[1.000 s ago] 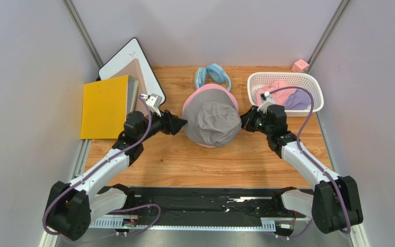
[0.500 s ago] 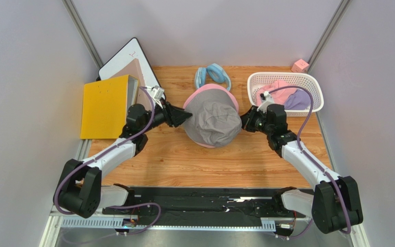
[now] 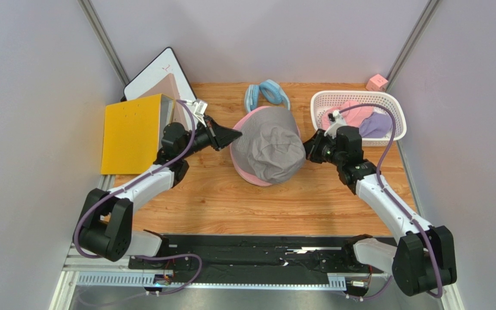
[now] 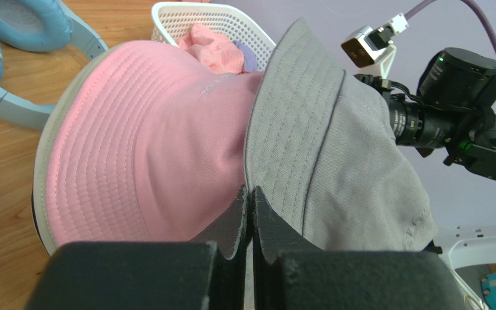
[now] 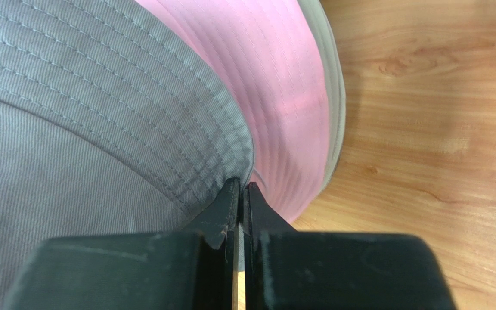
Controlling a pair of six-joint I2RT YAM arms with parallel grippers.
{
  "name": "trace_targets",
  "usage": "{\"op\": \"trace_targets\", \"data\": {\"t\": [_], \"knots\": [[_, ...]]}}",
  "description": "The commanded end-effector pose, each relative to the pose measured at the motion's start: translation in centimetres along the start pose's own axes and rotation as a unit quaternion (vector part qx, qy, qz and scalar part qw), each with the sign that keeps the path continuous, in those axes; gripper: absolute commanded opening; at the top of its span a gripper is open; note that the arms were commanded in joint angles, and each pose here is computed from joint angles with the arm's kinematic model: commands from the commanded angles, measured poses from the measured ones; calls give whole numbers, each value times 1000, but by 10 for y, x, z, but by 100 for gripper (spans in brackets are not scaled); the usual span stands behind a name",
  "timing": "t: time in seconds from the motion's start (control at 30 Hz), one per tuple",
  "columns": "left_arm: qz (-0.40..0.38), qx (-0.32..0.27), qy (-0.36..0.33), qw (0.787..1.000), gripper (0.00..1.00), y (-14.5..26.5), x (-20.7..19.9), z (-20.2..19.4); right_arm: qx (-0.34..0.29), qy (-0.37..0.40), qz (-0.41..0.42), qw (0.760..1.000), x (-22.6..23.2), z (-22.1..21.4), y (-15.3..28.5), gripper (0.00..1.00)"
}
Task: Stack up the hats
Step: Stack the hat on the hat.
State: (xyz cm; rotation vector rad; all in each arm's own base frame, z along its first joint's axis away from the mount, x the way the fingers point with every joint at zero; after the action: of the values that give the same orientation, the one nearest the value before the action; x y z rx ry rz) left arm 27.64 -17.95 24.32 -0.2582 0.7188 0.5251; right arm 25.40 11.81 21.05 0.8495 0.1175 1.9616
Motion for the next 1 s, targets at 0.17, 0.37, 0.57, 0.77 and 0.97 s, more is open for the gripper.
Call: {"op": "trace_targets", "data": {"t": [0.17, 0.37, 0.57, 0.77, 0.97], "knots": [[82, -56, 35, 994, 0, -8, 25, 27, -26, 9, -9, 1000, 15, 35, 5, 0], [152, -39, 71, 985, 0, -9, 59, 19, 13, -9, -36, 999, 1, 22, -12, 0], [180, -16, 84, 980, 0, -15, 82, 8, 38, -29, -73, 996, -16, 9, -32, 0], [235, 0, 84, 968, 0, -18, 105, 0, 39, -33, -113, 992, -28, 3, -37, 0], [270, 19, 71, 960, 0, -20, 123, -7, 27, -40, -162, 986, -38, -6, -27, 0]]}}
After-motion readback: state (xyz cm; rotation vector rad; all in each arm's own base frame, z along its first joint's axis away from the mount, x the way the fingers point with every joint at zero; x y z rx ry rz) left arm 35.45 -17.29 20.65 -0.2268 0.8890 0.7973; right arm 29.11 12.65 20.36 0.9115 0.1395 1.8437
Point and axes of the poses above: each gripper's point midway between its finger pads, its own y axis back along the fingers, its own x axis along the line the jaws close on, z = x × y, the point moved 9 cm from there along y, back along the fingers, and after that the axes turned 8 degrees about y, right-handed, at the moved point
